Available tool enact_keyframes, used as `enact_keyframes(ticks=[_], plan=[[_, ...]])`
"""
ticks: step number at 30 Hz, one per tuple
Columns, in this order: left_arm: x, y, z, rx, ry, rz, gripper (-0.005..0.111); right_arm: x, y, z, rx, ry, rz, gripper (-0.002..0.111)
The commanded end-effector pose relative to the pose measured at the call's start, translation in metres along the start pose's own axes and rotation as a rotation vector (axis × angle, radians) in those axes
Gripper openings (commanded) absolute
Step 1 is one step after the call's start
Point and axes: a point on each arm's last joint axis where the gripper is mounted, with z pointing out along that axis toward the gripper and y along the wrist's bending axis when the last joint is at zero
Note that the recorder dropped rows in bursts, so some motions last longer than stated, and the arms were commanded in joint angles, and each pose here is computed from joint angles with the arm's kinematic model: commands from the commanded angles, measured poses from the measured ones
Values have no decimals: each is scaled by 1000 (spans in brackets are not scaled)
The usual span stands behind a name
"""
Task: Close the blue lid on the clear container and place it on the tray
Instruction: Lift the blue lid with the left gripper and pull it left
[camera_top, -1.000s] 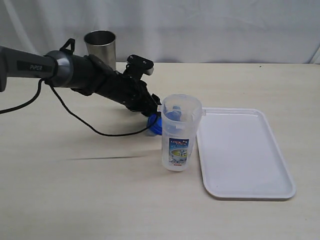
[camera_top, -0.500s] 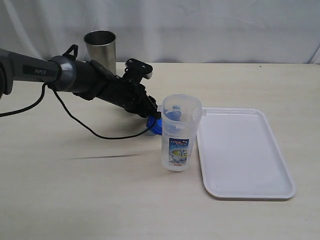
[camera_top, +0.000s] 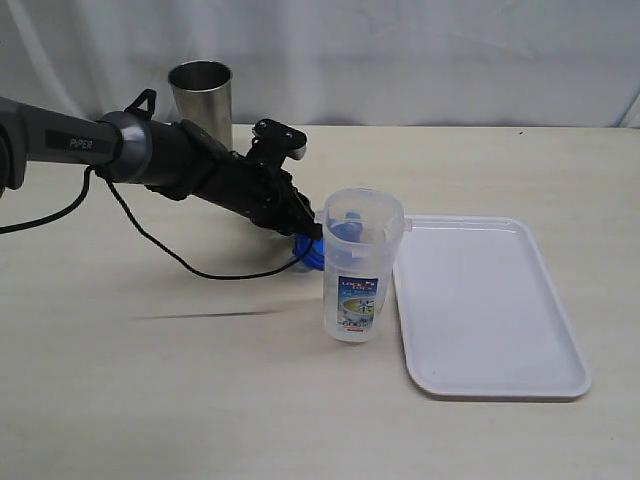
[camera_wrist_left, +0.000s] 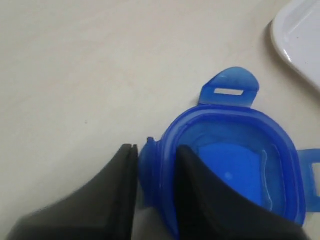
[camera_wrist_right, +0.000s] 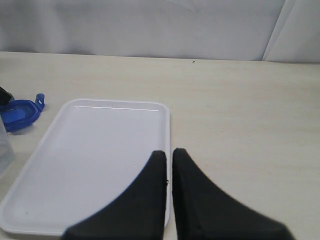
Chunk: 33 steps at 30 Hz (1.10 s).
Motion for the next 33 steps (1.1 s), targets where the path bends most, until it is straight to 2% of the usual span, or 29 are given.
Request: enact_keyframes(ticks=[1,4,11,16,20,23,25,26,27,29,33], plan=[[-1,-2,-1,22,6,12,9,0,0,0,4,-7,0,5],[-1,-2,-1,27,11,13,0,0,0,0,4,-7,0,5],[-2,1,-9,-22,65,21,0,0,0,0,4,-7,0,5],[-7,6,-25,-111,124,29,0,0,0,0,4,-7,0,5],[-14,14,-42,-192,143,-13,0,0,0,0,4,-7,0,5],[-9,19,-57,-272,139,-47,0,0,0,0,4,-7,0,5],[2,24,-69,-335,114,-99,0,0,0,0,4,-7,0,5],[16,29,-78,-368,97,-159,0,0,0,0,4,-7,0,5],[21,30,-83,-380,86,-174,0,0,0,0,4,-7,0,5],[44,39,-103,-413,61,-254,0,0,0,0,4,-7,0,5],[80,44,-132,-453,44,-319,0,0,0,0,4,-7,0,5]])
